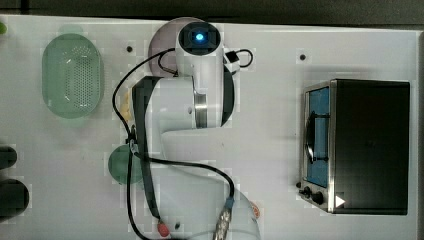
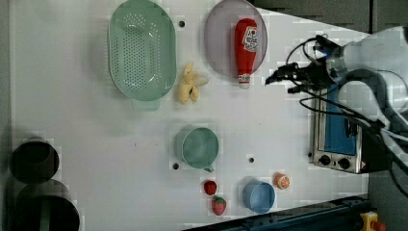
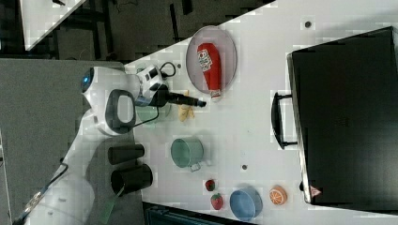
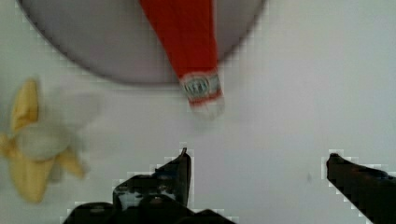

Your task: Pick ketchup from plate and place it on table.

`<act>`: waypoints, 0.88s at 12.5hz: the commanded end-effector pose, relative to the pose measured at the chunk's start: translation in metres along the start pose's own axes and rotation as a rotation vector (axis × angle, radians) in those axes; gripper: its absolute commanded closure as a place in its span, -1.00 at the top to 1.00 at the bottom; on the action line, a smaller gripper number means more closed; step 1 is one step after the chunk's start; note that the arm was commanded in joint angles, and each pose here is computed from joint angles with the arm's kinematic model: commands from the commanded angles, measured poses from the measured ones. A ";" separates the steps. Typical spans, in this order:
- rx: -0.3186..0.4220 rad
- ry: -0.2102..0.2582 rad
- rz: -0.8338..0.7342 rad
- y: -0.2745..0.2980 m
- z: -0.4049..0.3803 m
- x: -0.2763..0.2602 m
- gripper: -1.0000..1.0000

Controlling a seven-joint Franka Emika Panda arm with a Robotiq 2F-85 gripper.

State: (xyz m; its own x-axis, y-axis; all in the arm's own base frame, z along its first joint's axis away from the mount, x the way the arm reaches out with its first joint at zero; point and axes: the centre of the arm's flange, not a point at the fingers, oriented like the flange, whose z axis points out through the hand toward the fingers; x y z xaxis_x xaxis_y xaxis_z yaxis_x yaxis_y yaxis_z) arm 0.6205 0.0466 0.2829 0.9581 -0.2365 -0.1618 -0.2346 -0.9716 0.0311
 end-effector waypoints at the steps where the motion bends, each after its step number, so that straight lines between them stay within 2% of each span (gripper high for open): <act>1: -0.016 0.145 -0.166 -0.031 0.001 0.022 1.00; 2: -0.024 0.183 -0.190 -0.036 0.009 0.031 1.00; 4: -0.036 0.229 -0.229 -0.044 0.027 0.044 1.00; 6: -0.038 0.240 -0.243 -0.045 0.052 0.054 1.00; 11: 0.009 0.299 -0.245 -0.049 0.098 0.067 1.00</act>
State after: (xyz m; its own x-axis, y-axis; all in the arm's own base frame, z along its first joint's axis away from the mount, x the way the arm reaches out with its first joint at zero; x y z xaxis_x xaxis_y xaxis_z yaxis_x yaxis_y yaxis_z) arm 0.6608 0.0874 0.1470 0.9983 -0.0141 0.0565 -0.0149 -0.9998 0.0139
